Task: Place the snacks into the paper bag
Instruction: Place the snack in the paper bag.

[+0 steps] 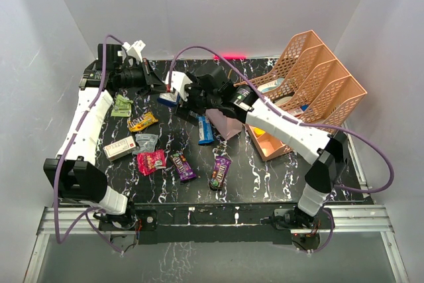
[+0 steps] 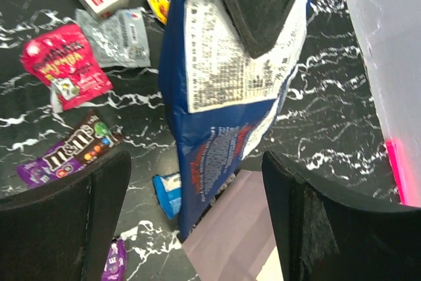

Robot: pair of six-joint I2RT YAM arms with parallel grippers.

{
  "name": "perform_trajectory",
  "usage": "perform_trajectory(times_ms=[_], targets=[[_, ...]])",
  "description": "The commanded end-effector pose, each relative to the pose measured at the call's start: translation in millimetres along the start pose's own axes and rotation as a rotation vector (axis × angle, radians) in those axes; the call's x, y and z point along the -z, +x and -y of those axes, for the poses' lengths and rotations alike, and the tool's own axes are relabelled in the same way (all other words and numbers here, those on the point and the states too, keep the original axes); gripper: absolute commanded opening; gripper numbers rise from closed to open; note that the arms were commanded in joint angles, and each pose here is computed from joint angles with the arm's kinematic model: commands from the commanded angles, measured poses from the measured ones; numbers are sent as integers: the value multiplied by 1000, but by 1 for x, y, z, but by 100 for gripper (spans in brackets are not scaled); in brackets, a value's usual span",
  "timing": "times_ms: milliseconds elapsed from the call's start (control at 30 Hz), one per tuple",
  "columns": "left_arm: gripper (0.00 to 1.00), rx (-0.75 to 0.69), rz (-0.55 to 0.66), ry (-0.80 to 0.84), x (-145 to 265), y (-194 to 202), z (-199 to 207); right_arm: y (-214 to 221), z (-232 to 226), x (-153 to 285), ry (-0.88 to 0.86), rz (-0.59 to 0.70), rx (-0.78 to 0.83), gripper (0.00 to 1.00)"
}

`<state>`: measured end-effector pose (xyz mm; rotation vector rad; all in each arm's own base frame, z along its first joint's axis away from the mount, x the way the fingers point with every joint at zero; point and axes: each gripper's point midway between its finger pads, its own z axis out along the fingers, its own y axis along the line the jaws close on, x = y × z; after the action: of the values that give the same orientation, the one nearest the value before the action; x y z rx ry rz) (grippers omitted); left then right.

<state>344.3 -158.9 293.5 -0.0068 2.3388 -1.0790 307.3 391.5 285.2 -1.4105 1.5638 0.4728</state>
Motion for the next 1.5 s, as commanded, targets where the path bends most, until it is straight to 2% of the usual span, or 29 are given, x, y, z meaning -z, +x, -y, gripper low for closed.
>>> perform_trajectory(times_ms=[0, 433, 500, 600, 633, 700, 833, 900, 1100, 1267, 1467], targets=[[0, 37, 8, 66, 12, 4, 23, -9, 30, 2, 143, 1, 37, 82], [0, 59, 14, 107, 20, 20, 30, -14, 35, -2, 155, 7, 25, 42], [0, 68, 8, 113, 19, 22, 28, -16, 34, -1, 151, 12, 26, 32], [1, 57, 36, 122, 25, 21, 26, -17, 33, -1, 143, 15, 22, 12], [4, 49, 46, 121, 28, 20, 25, -17, 32, -1, 140, 16, 17, 8], [14, 1, 73, 120, 34, 16, 25, -22, 31, 4, 138, 30, 10, 8], [45, -179, 135, 99, 50, 10, 33, -37, 25, 19, 109, 77, -2, 8], [57, -262, 144, 55, 57, 9, 30, -44, 21, 28, 87, 97, -5, 8], [82, -500, 261, -140, 93, -8, 18, -64, 9, 52, 22, 150, -15, 8], [89, -497, 369, -322, 127, -32, -3, -68, 19, 70, 36, 170, -37, 8], [90, -413, 443, -372, 144, -39, -25, -84, 44, 110, 72, 252, -89, 8]])
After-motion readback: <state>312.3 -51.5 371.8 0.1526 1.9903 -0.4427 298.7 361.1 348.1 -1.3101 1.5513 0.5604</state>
